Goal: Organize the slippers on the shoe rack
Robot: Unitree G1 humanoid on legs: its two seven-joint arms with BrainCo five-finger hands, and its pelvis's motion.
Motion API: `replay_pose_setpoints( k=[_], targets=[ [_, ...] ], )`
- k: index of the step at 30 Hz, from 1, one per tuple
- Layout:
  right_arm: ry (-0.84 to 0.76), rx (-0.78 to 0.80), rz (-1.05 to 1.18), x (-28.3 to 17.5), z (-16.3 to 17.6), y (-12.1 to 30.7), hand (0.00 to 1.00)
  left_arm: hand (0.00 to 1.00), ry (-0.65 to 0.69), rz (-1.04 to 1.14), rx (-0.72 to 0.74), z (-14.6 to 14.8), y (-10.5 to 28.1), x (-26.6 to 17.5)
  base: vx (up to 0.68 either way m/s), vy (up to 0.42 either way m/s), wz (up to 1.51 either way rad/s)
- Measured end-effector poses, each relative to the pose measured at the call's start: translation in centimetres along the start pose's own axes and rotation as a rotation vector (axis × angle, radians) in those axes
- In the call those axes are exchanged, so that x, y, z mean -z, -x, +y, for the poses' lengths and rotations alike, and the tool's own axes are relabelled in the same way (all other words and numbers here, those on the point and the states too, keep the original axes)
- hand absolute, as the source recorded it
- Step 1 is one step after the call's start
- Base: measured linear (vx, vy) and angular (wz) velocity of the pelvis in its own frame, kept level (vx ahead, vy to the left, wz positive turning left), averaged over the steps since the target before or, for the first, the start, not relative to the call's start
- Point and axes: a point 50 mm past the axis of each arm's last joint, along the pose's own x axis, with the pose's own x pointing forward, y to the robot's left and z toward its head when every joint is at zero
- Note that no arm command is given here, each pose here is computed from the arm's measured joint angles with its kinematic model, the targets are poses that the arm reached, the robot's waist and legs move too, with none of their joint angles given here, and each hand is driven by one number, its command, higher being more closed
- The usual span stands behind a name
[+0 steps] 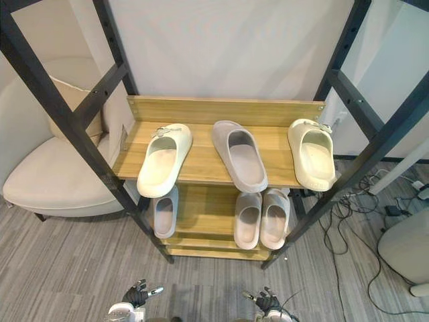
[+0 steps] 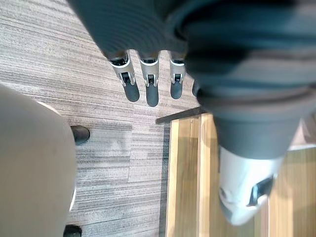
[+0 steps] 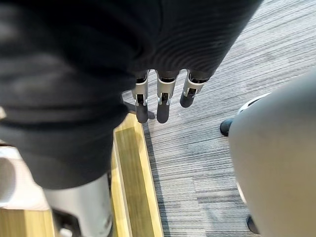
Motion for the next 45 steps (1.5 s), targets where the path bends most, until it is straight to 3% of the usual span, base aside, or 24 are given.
replay_pose_setpoints(
  k=[7,12,22,31,45],
  targets=[
    [0.058,-0.038,-0.247,-3.4,0.8,1.6,0.0,0.0,-0.007,0.001,-0.007,0.1,0.0,0.1,0.01,-0.006,-0.18],
    [0.088,-0.019,-0.586,-8.7,0.3,5.4,0.0,0.0,-0.032,0.002,-0.009,0.1,0.1,0.2,-0.02,-0.014,-0.14],
    [0.032,0.124,-0.987,-15.9,-2.3,10.7,0.0,0.0,-0.104,-0.011,0.013,-0.4,0.2,0.3,-0.01,-0.013,-0.11],
    [0.1,0.096,-1.463,-25.0,-0.9,16.6,0.0,0.0,-0.142,-0.028,0.05,-0.7,0.2,0.2,0.0,-0.01,0.0],
    [0.136,0.096,-1.485,-26.3,-1.0,16.7,0.0,0.0,-0.147,-0.023,0.064,-0.8,0.3,0.3,-0.02,-0.023,0.09]
  ],
)
